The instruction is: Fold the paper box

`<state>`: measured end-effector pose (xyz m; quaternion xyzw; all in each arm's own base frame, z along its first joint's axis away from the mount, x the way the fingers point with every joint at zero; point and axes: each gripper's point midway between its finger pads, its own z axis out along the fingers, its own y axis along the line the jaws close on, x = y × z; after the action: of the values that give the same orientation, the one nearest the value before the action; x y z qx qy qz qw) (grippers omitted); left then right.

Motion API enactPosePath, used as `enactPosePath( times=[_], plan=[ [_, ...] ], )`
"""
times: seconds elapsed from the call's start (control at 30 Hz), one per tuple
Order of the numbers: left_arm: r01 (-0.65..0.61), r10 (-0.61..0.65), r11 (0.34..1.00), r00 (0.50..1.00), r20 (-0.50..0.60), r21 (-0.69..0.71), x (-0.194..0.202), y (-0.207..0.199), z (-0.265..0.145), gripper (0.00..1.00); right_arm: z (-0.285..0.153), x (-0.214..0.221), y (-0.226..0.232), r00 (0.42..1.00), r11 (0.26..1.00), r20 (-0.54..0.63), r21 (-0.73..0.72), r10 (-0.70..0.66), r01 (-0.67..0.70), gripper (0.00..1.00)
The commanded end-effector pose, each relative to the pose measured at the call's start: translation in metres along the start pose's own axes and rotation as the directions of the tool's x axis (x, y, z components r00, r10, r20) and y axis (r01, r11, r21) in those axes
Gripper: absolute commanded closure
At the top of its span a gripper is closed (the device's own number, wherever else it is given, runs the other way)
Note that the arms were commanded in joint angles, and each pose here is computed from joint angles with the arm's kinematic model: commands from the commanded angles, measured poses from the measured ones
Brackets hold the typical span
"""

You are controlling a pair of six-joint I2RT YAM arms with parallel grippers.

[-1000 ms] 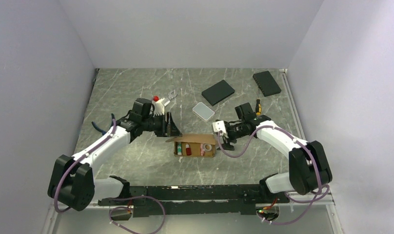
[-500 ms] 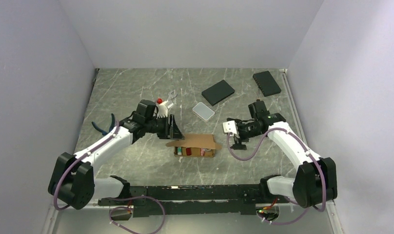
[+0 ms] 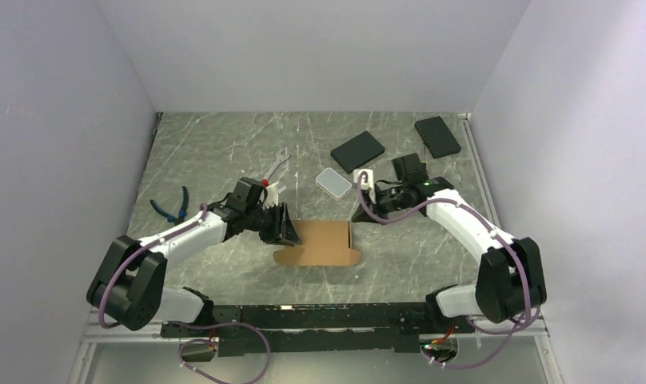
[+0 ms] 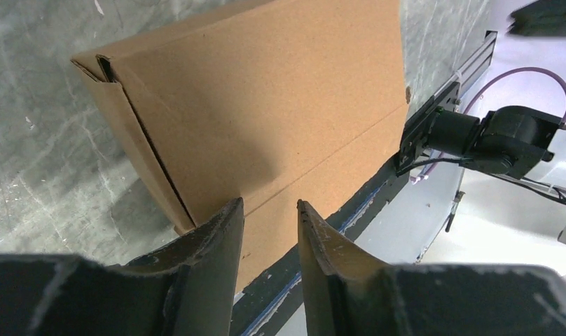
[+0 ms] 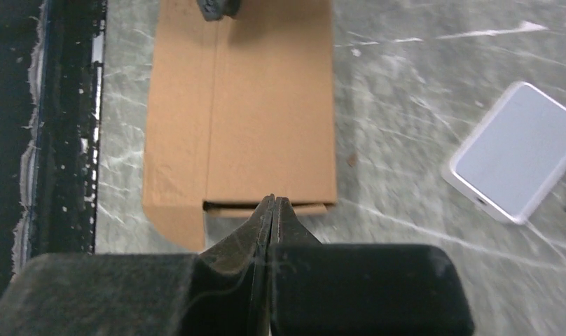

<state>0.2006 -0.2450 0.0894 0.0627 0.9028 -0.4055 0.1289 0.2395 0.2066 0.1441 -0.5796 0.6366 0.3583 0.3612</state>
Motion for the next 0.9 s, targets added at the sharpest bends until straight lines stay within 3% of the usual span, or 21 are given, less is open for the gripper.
enactPosePath(
  times=[0.0, 0.43, 0.6, 0.87],
  plan=[
    [0.017, -0.017, 1.000, 0.999, 0.028, 0.004, -0.005, 0.001, 0.006, 0.61, 0.034, 0.007, 0.003, 0.997, 1.000, -0.074, -0.022, 0.003, -0.005, 1.00],
    [0.058, -0.058, 0.998, 0.998, 0.004, -0.009, 0.002, 0.015, 0.019, 0.62, 0.067, 0.073, 0.016, 0.919, 0.989, -0.380, -0.133, -0.108, 0.061, 1.00],
    [0.042, -0.042, 0.999, 0.998, 0.040, 0.003, -0.005, 0.006, 0.011, 0.59, 0.065, 0.054, 0.023, 0.938, 0.984, -0.328, -0.165, -0.111, 0.059, 1.00],
    [-0.022, 0.018, 1.000, 0.978, 0.206, 0.015, -0.020, -0.020, -0.028, 0.53, 0.051, 0.015, 0.039, 0.981, 0.970, -0.172, -0.240, -0.092, 0.049, 0.95]
  ],
)
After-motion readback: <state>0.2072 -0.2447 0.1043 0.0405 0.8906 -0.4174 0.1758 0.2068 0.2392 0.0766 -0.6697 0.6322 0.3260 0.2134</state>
